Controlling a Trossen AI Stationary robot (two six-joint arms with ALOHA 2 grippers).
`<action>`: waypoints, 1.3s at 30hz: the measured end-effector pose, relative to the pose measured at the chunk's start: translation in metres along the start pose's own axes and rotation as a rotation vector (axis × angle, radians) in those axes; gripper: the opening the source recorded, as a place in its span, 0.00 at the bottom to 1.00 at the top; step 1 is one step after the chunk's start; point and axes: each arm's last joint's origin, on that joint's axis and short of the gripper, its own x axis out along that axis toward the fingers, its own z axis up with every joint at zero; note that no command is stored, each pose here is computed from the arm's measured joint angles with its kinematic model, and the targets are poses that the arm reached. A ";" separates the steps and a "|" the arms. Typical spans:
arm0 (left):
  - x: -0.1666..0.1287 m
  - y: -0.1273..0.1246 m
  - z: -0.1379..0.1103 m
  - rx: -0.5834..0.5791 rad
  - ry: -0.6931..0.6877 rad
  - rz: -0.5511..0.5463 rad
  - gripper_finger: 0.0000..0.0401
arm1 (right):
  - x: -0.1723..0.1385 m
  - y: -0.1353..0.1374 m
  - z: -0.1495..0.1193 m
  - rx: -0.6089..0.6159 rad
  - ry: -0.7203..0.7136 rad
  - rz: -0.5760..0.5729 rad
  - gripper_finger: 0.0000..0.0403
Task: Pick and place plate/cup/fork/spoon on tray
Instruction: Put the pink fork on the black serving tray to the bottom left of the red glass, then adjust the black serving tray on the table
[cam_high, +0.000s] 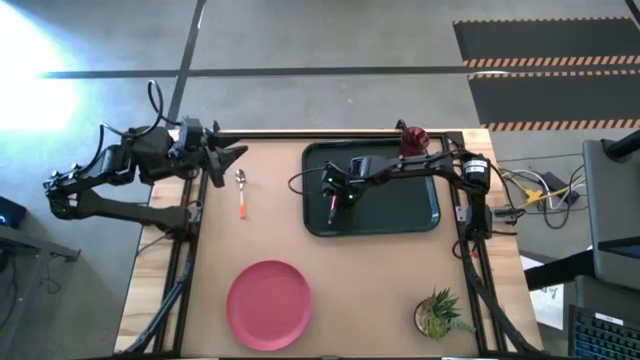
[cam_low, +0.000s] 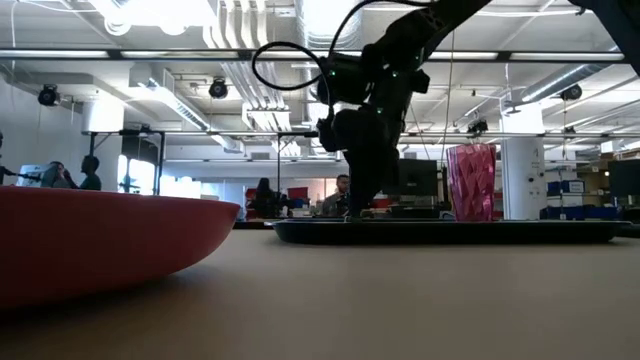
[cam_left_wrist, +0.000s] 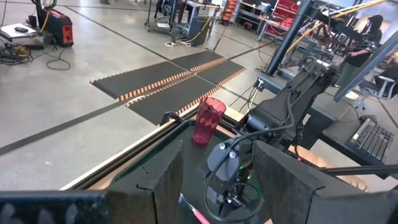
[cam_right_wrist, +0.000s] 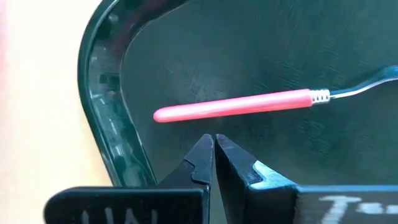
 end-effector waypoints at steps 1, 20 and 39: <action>0.000 0.000 0.000 0.000 -0.001 0.000 0.43 | 0.002 -0.002 -0.002 0.005 -0.001 0.010 0.02; -0.004 0.001 0.001 -0.005 -0.011 -0.004 0.43 | 0.015 -0.006 0.007 -0.016 -0.190 0.047 0.02; -0.004 0.001 0.001 -0.004 -0.005 -0.009 0.43 | 0.008 -0.002 0.002 -0.048 -0.017 0.040 0.02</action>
